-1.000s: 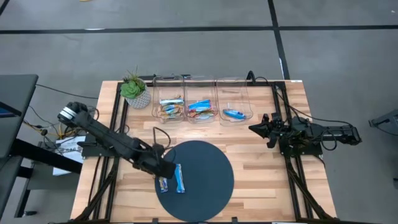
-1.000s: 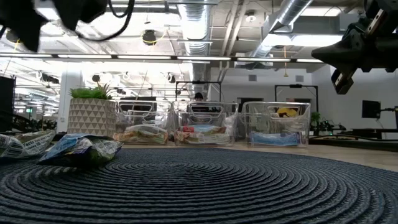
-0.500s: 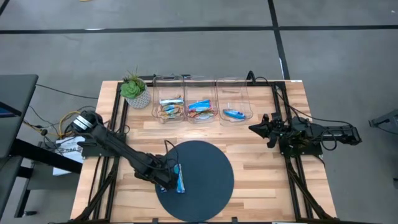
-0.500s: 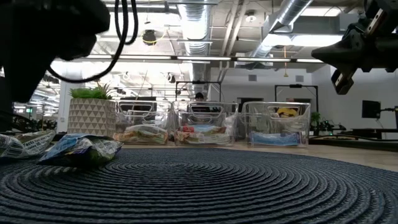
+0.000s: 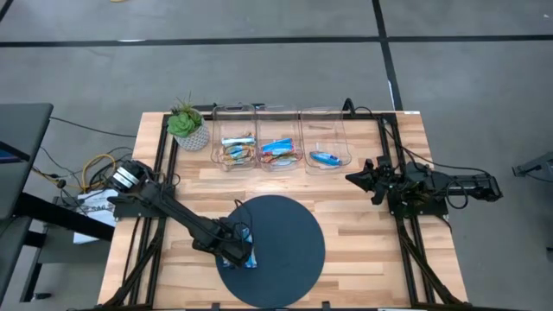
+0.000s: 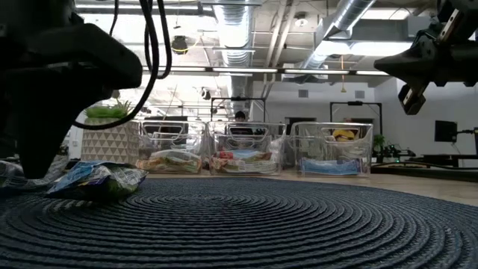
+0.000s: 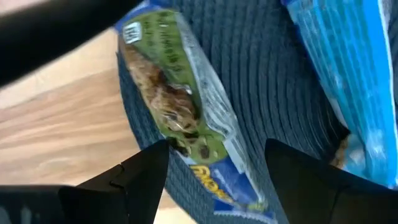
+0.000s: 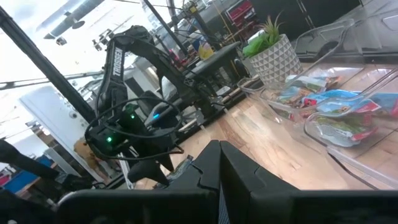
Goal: Pick and place Granola Bars by type
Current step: Put the blue bar into the right transparent bin
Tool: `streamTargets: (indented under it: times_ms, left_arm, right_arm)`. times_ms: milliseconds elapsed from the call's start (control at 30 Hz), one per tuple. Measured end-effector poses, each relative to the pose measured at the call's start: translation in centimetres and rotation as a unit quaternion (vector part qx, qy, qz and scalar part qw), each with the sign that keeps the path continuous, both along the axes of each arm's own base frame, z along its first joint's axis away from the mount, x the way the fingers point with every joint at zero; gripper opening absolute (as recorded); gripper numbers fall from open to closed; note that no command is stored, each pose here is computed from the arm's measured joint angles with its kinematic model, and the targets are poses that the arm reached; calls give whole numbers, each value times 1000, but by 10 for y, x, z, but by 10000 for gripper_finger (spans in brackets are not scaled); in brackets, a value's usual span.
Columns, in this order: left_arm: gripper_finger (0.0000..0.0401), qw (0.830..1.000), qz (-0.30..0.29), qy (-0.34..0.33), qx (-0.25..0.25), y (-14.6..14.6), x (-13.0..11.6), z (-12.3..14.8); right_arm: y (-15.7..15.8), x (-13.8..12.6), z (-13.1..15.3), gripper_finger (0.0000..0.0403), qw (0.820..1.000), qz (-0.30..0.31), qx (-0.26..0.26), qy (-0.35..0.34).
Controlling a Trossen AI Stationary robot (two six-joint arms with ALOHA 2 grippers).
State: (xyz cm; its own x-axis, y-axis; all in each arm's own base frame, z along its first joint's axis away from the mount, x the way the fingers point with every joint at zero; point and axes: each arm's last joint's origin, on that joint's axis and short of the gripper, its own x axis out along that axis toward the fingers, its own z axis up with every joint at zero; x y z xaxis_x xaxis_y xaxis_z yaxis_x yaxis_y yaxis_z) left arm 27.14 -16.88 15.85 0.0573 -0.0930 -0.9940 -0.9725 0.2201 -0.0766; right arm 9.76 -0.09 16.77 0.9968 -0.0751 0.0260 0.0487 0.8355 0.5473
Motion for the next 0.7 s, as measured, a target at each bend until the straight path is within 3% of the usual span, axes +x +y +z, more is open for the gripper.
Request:
streamTargets:
  times_ms: [367,700]
  left_arm:
    - [249,1000,10,3,-4,-3,5,-15]
    - [152,1000,5,5,-13,-4,5,-15]
  right_arm:
    - [0,1,-1,1,1000,0,0,5]
    - [0,2,-3,1,1000,2,0,17]
